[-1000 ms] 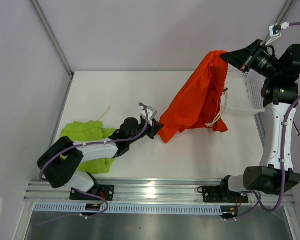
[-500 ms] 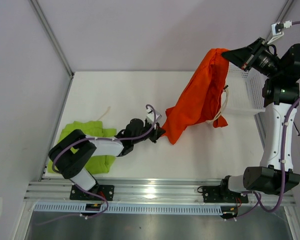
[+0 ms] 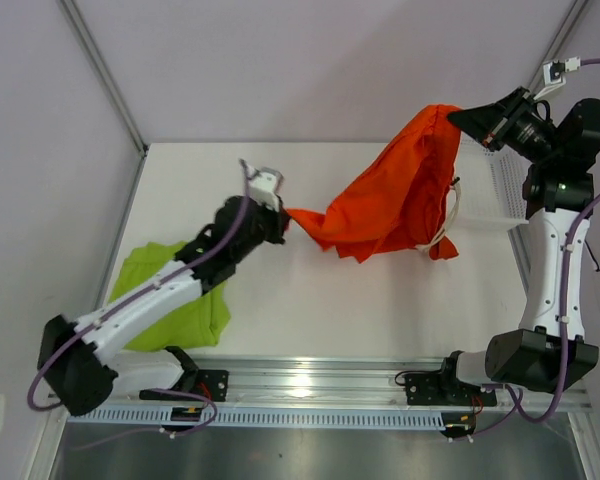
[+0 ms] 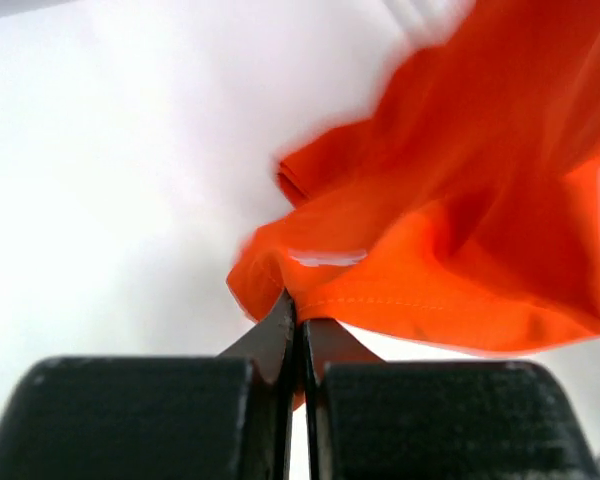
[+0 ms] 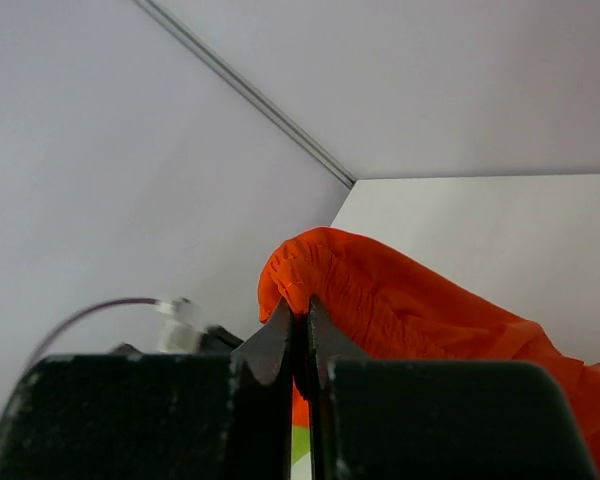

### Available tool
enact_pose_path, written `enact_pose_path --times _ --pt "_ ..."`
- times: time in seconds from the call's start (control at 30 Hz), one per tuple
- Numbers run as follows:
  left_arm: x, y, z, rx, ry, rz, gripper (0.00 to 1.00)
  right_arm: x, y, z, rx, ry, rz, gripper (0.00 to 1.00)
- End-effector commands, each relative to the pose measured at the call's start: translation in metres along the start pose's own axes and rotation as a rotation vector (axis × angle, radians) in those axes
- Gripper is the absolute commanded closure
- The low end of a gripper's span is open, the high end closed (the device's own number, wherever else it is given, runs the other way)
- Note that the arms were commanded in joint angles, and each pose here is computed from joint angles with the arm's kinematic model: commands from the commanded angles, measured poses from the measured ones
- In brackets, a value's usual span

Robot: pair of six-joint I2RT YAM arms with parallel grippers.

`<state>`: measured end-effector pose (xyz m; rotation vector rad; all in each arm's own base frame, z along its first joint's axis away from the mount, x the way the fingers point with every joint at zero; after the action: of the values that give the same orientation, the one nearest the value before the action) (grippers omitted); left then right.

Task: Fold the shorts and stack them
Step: Flatten the shorts out

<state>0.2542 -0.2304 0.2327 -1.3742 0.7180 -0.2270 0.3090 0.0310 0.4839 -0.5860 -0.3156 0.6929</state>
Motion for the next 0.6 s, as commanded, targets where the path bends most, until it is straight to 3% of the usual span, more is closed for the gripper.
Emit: enact_pose_path --times 0.0,0.1,0.27,0.57 --pt "-0.063 -0.055 0.055 -0.115 -0.246 -0.031 1.0 -0.006 -0.002 0.006 -0.066 -0.011 -0.051 1.0" --pt "-0.102 -0.088 0.081 -0.134 -0.309 -0.111 1.0 -0.007 0.006 -0.001 -0.064 -0.008 -0.049 1.0" --pt "-0.154 -0.148 0.086 -0.065 -0.323 -0.239 1.0 -0.019 0.028 0.0 -0.089 -0.045 -0.032 1.0" --pt "-0.282 -0.211 0.056 0.013 -0.132 -0.647 1.0 -0.078 0.074 0.098 -0.405 -0.183 -0.136 1.0"
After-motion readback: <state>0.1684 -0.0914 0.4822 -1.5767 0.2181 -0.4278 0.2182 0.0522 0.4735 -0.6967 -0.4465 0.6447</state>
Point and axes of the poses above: each gripper's point midway between its finger pads, its own x axis out along the fingers, its own z axis along the line the jaws close on, y = z × x, the point moved 7 cm from there along -x, back along the fingers, and after that the axes turned 11 degrees about x, right-handed, at the moved point
